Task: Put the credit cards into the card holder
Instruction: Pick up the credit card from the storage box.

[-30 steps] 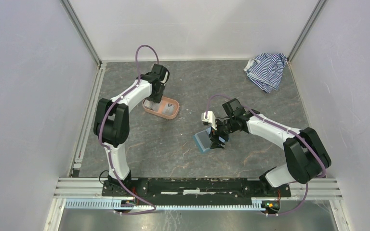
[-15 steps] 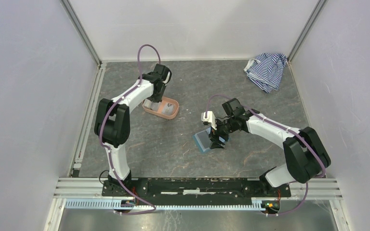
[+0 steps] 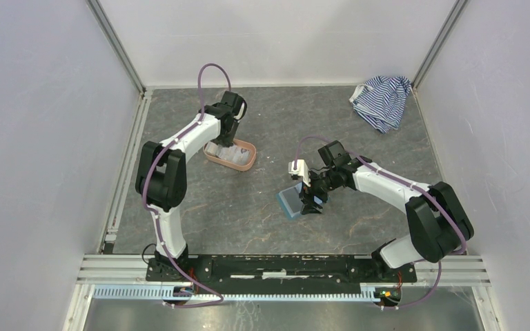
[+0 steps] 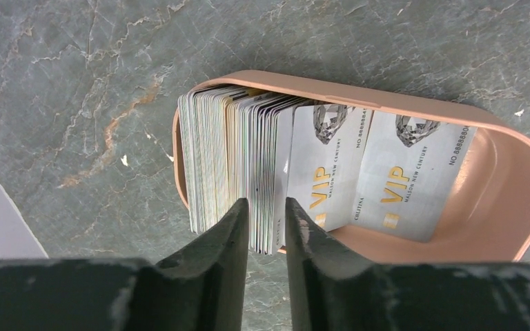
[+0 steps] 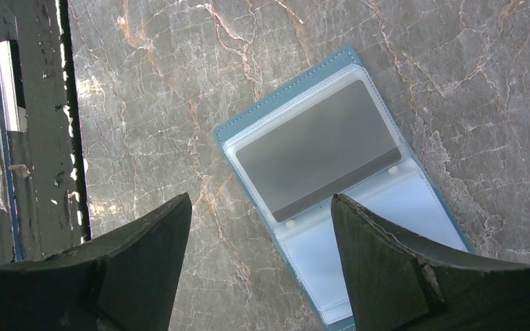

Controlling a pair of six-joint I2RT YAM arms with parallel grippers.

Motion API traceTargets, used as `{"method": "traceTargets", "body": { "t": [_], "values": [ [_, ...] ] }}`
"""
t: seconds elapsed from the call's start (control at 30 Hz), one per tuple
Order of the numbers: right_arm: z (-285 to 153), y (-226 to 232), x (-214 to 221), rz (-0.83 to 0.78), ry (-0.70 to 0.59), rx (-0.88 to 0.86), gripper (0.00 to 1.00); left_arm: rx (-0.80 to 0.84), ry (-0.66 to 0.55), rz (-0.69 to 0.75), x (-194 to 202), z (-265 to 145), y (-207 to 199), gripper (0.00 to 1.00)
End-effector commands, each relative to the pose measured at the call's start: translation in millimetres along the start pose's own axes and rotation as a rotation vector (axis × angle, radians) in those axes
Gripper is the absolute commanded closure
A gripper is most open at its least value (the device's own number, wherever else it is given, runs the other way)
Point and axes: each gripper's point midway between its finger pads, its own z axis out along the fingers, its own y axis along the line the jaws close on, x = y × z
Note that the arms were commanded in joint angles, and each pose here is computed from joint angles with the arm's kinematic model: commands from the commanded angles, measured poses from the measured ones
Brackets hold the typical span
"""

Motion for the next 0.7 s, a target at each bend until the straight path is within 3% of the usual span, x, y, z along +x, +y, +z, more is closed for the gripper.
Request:
{"method": "traceTargets", "body": {
  "t": [0.0,0.1,0.13,0.17,0.27,0.3,0.67],
  "values": [
    [-2.2,-5.0,-14.2,-0.037,-0.032,-0.006,0.18,0.029,-0.054,-0.038,-16.3,-16.7,-2.3,0.60],
    [-1.7,-4.6,-13.9,-0.037,-0.031,-0.010,0.17,0.001,-0.091,-0.026,-23.6,-23.7,-1.8,0.26],
    [-1.8,-4.4,-14.2,-0.037,-0.032,-0.012,0.16,-0.028,-0.102,-0.010,-25.2,-25.4,-0.3,0.21],
    [-1.8,-4.2,-14.2,-0.035,-0.032,-0.013,0.16,-0.070,-0.114,0.014,-27.1,-26.1,0.6,0.02],
    [-1.9,-4.1,-14.5,-0.037,-0.032,-0.014,0.10,-0.130,-0.129,0.053,-29.9,-19.3,3.2,0.00],
    [-1.8,-3.9,-14.2,-0.037,-0.031,-0.015,0.02,-0.144,-0.121,0.060,-28.7,-14.0,3.6,0.00],
    [-2.0,-3.5,-13.9,-0.040,-0.031,-0.017,0.02,-0.219,-0.043,0.128,-17.1,17.9,8.7,0.00]
  ]
}}
